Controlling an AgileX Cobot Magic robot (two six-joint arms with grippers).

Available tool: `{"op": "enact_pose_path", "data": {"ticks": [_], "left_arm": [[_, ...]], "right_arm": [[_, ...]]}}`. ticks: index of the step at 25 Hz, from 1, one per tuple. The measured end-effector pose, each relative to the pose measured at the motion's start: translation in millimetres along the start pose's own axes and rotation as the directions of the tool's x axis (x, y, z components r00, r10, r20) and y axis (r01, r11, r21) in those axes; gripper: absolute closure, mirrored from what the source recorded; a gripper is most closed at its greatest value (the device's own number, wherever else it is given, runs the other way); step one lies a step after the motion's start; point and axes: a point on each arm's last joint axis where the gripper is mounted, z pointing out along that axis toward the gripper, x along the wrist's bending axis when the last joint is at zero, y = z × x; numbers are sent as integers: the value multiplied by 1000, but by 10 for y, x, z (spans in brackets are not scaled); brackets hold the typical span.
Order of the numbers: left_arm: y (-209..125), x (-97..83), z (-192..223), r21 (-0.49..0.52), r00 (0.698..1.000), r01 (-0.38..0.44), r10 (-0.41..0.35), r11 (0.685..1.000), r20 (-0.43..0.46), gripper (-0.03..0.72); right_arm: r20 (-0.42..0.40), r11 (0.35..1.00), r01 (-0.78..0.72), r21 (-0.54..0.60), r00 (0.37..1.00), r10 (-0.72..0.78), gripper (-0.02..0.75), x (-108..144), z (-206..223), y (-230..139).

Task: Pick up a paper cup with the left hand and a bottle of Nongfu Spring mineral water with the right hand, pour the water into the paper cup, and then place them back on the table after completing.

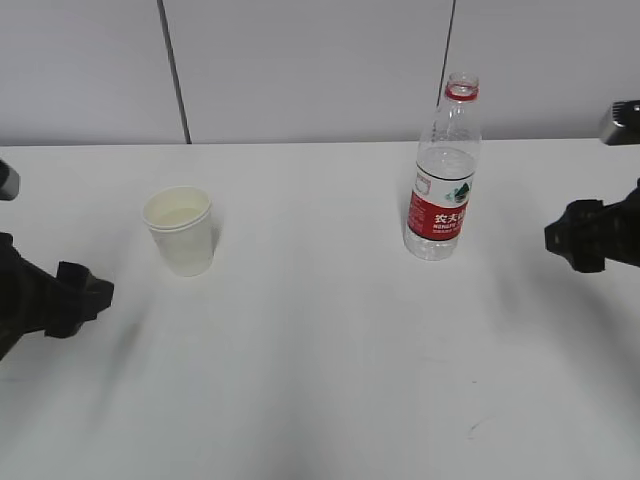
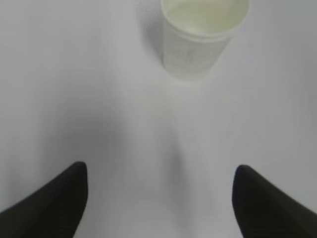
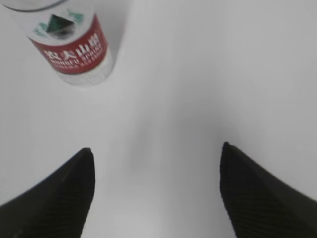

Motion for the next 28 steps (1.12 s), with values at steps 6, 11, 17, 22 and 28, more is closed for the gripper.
{"op": "enact_pose_path", "data": {"ticks": [6, 11, 17, 22, 28], "left_arm": [[138, -1, -209, 305, 998, 55, -44, 951, -41, 143], [302, -18, -408, 483, 997, 74, -51, 872, -59, 181], [364, -21, -592, 621, 996, 79, -40, 780, -76, 188], [352, 3, -632, 654, 994, 93, -29, 751, -109, 188], [334, 9, -649, 673, 993, 99, -26, 733, -118, 188]], "right_arm": [[91, 935, -144, 324, 988, 121, 161, -37, -263, -37], [108, 847, -133, 514, 990, 89, 162, -30, -464, 18], [52, 771, -55, 635, 998, 28, 162, -4, -637, 76], [-17, 763, -7, 646, 1000, 24, 162, 43, -664, 97], [-35, 769, 2, 639, 999, 26, 163, 54, -698, 102]]}}
